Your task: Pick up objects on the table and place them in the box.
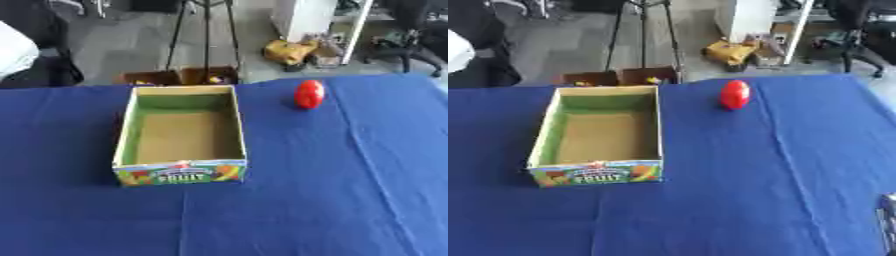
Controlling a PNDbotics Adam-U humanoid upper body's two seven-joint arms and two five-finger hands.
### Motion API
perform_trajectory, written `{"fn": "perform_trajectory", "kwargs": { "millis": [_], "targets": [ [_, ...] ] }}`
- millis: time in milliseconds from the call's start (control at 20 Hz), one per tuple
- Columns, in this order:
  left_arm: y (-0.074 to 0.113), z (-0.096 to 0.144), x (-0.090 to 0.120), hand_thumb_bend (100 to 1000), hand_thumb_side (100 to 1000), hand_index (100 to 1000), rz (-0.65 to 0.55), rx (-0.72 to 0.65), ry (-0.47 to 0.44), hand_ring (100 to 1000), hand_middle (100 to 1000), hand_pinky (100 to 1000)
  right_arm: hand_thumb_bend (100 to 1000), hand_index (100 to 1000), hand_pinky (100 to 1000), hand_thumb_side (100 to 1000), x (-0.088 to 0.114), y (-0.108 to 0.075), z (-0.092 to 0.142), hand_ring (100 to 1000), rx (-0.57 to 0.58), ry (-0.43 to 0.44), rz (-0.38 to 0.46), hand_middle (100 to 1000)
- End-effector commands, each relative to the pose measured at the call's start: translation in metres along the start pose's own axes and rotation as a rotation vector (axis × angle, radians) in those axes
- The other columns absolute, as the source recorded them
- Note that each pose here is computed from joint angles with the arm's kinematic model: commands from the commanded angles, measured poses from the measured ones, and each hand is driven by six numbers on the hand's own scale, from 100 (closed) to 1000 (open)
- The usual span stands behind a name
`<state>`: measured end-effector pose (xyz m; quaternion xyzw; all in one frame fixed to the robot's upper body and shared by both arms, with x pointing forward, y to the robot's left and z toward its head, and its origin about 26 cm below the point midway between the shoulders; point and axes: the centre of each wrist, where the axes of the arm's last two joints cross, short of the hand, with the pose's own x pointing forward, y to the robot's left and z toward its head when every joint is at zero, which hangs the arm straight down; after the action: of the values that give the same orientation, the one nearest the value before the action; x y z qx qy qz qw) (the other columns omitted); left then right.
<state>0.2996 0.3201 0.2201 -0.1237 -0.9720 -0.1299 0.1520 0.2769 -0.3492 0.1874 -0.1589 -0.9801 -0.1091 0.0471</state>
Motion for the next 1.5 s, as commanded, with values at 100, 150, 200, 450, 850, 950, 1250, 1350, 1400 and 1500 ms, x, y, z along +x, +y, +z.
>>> {"fn": "perform_trajectory", "kwargs": {
  "millis": [100, 150, 200, 450, 850, 950, 1250, 1350, 1400, 1500],
  "targets": [
    [0.001, -0.006, 0.006, 100, 853, 957, -0.014, -0.017, -0.023, 790, 737, 666, 100, 835, 737, 815, 0.002, 0.000, -0.009, 832, 0.014, -0.037, -0.006, 619],
    [0.001, -0.006, 0.005, 100, 853, 957, -0.014, -0.018, -0.023, 790, 737, 666, 100, 836, 737, 814, 0.002, 0.000, -0.009, 832, 0.015, -0.037, -0.007, 619],
    [0.001, -0.006, 0.005, 100, 853, 957, -0.014, -0.018, -0.024, 790, 736, 667, 100, 836, 737, 814, 0.002, 0.000, -0.010, 832, 0.016, -0.037, -0.007, 619],
    [0.001, -0.006, 0.005, 100, 850, 957, -0.014, -0.018, -0.025, 790, 736, 666, 100, 836, 738, 814, 0.002, 0.001, -0.011, 833, 0.020, -0.039, -0.010, 620],
    [0.000, -0.006, 0.005, 100, 848, 957, -0.013, -0.022, -0.027, 789, 735, 664, 100, 844, 729, 856, 0.003, -0.003, -0.013, 836, 0.054, -0.048, 0.001, 624],
    [0.000, -0.007, 0.005, 100, 846, 957, -0.013, -0.024, -0.028, 789, 735, 663, 100, 850, 716, 904, 0.004, -0.008, -0.015, 834, 0.083, -0.057, 0.017, 631],
    [0.000, -0.007, 0.005, 100, 845, 957, -0.012, -0.029, -0.027, 789, 735, 663, 100, 867, 739, 1000, 0.008, -0.029, -0.037, 876, 0.213, -0.103, 0.138, 711],
    [0.000, -0.007, 0.005, 100, 845, 956, -0.012, -0.031, -0.027, 788, 734, 662, 100, 868, 742, 1000, 0.010, -0.034, -0.046, 870, 0.249, -0.121, 0.183, 727],
    [0.000, -0.007, 0.005, 100, 845, 956, -0.012, -0.032, -0.026, 788, 734, 662, 100, 867, 742, 1000, 0.010, -0.036, -0.052, 865, 0.274, -0.130, 0.208, 726],
    [0.000, -0.007, 0.005, 100, 844, 956, -0.012, -0.034, -0.025, 788, 734, 662, 100, 867, 739, 1000, 0.012, -0.039, -0.064, 851, 0.345, -0.147, 0.273, 723]
  ]
}}
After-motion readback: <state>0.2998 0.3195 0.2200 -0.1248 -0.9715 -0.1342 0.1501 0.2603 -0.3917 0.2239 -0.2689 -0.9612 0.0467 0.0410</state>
